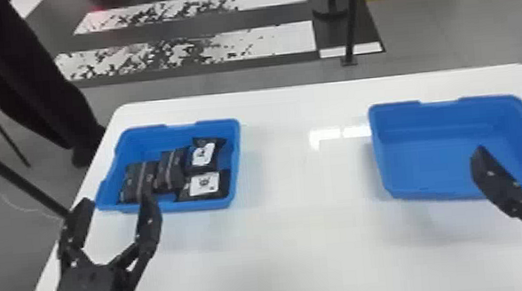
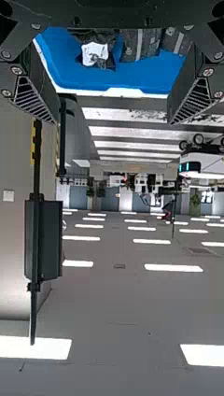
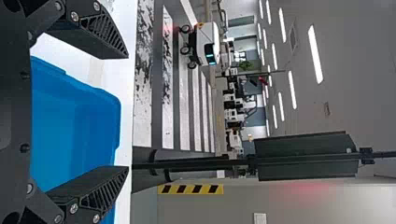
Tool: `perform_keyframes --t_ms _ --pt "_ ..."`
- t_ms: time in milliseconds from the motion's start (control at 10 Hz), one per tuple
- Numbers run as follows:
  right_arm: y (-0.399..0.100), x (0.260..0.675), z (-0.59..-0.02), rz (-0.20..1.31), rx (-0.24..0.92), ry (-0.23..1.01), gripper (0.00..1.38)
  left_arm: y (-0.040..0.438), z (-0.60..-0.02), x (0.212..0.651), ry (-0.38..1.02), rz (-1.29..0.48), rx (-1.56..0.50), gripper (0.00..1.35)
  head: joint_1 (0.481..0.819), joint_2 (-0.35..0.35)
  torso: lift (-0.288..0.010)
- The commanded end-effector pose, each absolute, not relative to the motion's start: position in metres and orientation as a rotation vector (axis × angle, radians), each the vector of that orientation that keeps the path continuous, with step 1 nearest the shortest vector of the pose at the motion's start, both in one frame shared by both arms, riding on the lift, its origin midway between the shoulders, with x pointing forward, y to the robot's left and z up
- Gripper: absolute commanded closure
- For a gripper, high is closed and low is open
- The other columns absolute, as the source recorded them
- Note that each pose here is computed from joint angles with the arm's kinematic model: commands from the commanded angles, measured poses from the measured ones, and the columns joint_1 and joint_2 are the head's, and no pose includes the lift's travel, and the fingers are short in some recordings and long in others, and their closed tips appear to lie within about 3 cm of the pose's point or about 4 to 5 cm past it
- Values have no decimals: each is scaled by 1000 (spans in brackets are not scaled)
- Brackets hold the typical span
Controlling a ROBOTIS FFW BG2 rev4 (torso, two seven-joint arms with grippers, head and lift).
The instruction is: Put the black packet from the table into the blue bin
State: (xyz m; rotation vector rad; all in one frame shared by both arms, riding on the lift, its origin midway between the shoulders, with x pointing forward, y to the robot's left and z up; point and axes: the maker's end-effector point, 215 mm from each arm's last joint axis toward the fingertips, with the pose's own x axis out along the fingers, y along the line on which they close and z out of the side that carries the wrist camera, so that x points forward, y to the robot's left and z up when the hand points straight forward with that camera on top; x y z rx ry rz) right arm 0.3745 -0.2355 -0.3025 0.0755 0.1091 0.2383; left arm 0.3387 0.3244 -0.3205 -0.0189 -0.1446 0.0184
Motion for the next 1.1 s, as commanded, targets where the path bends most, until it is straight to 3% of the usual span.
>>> perform_keyframes --t_ms 0,1000 --pt "-236 375 -303 238 74 109 173 326 -321 338 -145 24 -22 180 695 144 -110" --pt "-236 375 -303 238 76 109 173 326 -319 337 -154 34 -46 180 695 145 -110"
